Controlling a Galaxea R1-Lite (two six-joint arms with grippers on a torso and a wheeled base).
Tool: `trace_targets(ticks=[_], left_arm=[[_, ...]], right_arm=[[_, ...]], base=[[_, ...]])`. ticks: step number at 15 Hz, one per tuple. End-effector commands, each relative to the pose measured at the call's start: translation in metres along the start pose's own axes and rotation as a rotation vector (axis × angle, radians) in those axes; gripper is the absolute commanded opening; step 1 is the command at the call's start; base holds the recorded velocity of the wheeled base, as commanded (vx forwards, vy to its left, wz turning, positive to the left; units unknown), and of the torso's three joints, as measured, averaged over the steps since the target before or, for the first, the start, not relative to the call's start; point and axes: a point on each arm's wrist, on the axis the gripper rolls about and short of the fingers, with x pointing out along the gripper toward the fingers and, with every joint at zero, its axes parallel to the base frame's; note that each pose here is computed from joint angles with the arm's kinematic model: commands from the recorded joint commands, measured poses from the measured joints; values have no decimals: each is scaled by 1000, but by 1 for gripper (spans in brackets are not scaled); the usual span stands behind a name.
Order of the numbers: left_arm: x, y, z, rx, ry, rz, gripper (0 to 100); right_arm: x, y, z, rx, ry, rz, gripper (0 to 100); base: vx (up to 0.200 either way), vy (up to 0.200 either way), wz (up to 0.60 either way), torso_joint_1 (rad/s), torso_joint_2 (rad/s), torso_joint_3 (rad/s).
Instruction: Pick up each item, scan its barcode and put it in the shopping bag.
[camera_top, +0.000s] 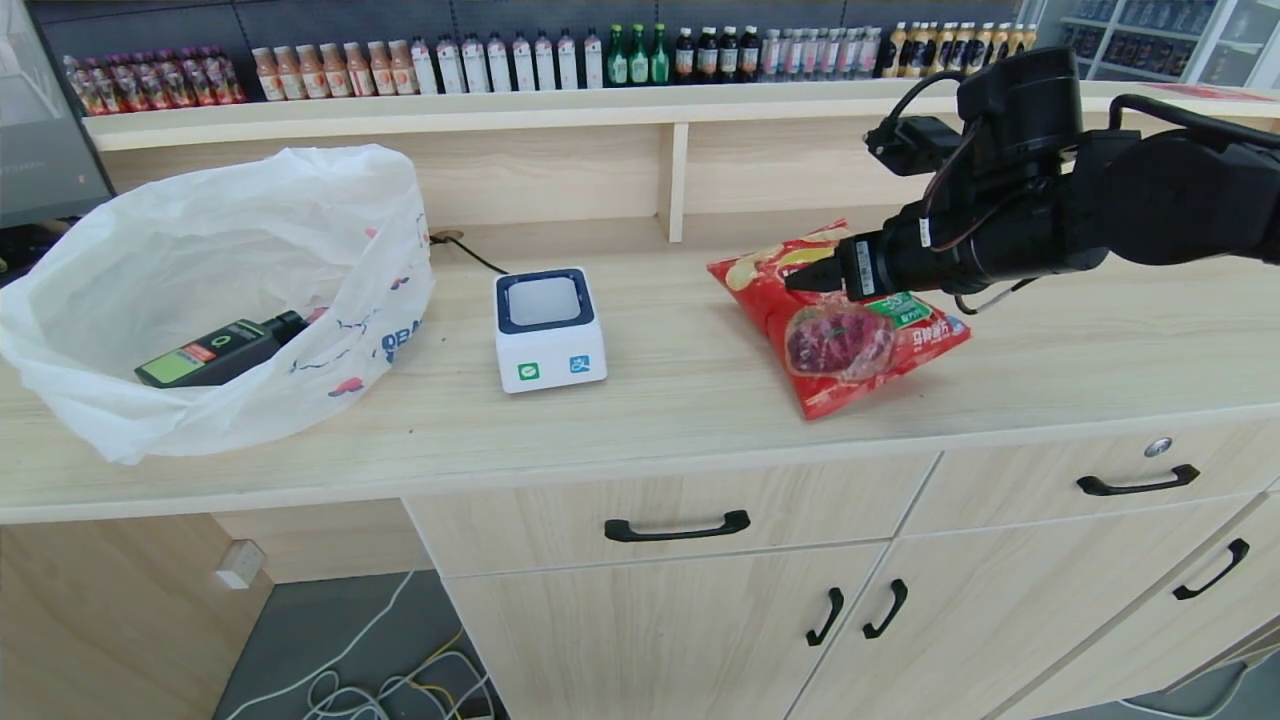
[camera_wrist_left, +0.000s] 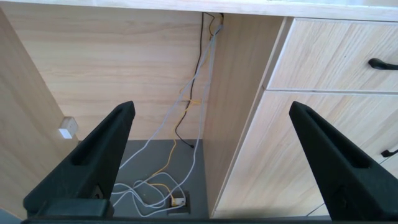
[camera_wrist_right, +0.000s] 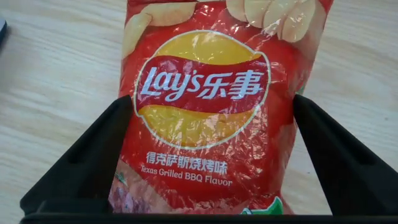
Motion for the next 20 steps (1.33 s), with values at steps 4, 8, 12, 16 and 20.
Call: trace_targets(ticks=[4,8,12,16,20], left_arm=[[0,0,0,-1,0,-1,100],[0,0,0,-1,0,-1,100],[0,0,0,-1,0,0,100],[0,0,0,-1,0,-1,100],[0,0,0,-1,0,0,100]], right_arm=[[0,9,-4,-13,36,50,100],[8,11,-11,-16,71,74,100],[19,8,-19,-37,124,61,100],[17,10,-22,-55,166,56,100],[21,7,-17,-48,144,47,100]], base=[[0,0,0,0,0,0],[0,0,0,0,0,0],[0,0,0,0,0,0],[0,0,0,0,0,0],[0,0,0,0,0,0]])
